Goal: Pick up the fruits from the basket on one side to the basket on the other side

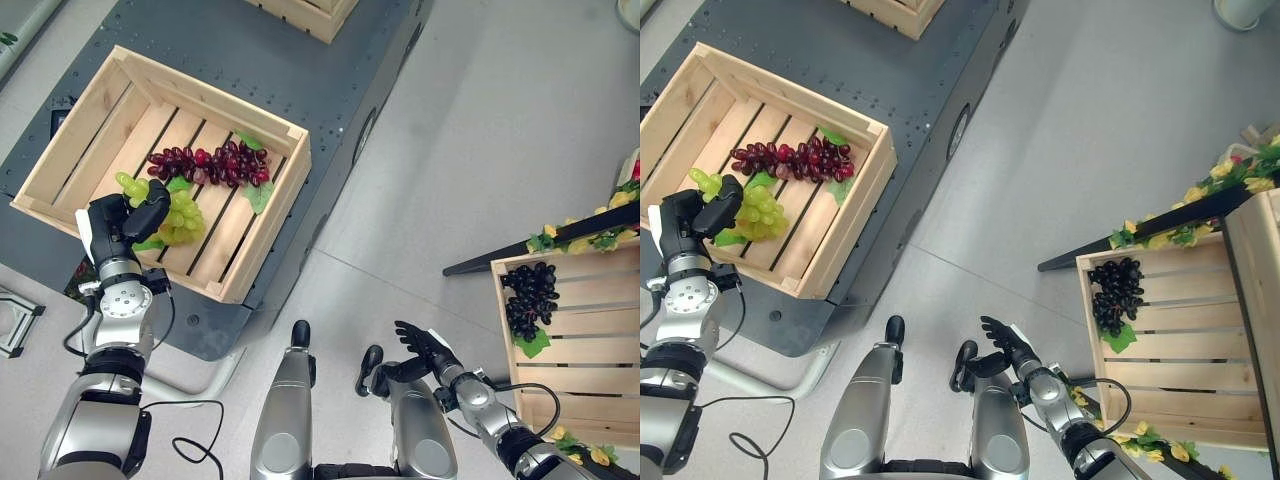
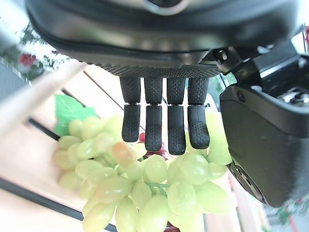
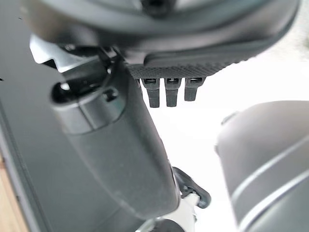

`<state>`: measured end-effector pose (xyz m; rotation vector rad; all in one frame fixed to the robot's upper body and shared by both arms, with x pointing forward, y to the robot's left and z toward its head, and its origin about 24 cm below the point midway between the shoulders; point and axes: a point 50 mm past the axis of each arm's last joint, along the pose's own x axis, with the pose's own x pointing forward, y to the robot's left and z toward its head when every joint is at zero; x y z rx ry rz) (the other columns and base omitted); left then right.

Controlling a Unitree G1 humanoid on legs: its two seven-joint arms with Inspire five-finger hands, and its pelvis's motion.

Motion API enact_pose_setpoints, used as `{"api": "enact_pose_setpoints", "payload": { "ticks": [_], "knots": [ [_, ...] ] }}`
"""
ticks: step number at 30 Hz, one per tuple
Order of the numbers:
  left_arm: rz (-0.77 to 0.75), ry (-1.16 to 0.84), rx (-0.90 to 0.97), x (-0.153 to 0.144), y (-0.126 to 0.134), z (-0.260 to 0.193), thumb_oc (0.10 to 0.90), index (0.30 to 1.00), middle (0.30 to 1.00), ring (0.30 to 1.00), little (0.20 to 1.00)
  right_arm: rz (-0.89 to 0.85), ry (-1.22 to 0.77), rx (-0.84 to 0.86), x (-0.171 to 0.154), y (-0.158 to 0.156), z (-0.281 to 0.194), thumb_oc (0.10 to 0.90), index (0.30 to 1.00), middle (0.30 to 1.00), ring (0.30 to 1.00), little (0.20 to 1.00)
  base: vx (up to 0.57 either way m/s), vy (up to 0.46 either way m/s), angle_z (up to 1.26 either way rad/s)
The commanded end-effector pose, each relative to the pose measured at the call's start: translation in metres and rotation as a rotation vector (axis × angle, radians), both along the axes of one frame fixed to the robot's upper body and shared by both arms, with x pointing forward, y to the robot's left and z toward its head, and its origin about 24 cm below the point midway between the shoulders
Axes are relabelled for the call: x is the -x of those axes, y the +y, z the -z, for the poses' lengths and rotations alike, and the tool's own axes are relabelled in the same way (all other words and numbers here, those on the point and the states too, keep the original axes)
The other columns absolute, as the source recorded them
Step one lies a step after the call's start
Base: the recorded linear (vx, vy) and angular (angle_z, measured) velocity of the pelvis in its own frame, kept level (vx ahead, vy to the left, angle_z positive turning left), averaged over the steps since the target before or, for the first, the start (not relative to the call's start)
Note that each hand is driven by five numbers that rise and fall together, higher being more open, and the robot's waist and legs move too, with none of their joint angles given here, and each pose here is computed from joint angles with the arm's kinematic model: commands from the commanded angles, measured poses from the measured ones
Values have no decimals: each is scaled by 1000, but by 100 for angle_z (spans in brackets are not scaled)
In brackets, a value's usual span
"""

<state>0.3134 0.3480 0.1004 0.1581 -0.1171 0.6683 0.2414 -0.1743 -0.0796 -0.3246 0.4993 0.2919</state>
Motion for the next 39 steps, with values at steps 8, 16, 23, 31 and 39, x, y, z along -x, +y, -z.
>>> {"api": "enact_pose_setpoints", "payload": {
  "ticks": [8,16,23,31,39],
  "knots": [
    [-9,-366,-113,9,-1,-58,400,300,300,300,300,42,-77,-28,11,0,-6,800,900,900,900,900,62,0,-5],
    [32,-364,-310,14,-8,-71,400,300,300,300,300,-6,-170,-85,14,18,-19,800,900,900,900,900,52,-23,0],
    [83,-338,-360,14,-10,-75,400,300,300,300,300,-24,-272,-151,10,30,-37,800,900,900,900,900,53,-64,1],
    [261,-368,-423,6,-34,-93,400,300,300,300,300,-45,-522,-309,-9,49,-91,800,900,900,900,900,-6,-96,0],
    [414,-439,-448,-12,-66,-126,400,300,300,300,300,-159,-680,-410,-31,80,-143,800,900,900,900,900,-50,-97,4]
  ]
}}
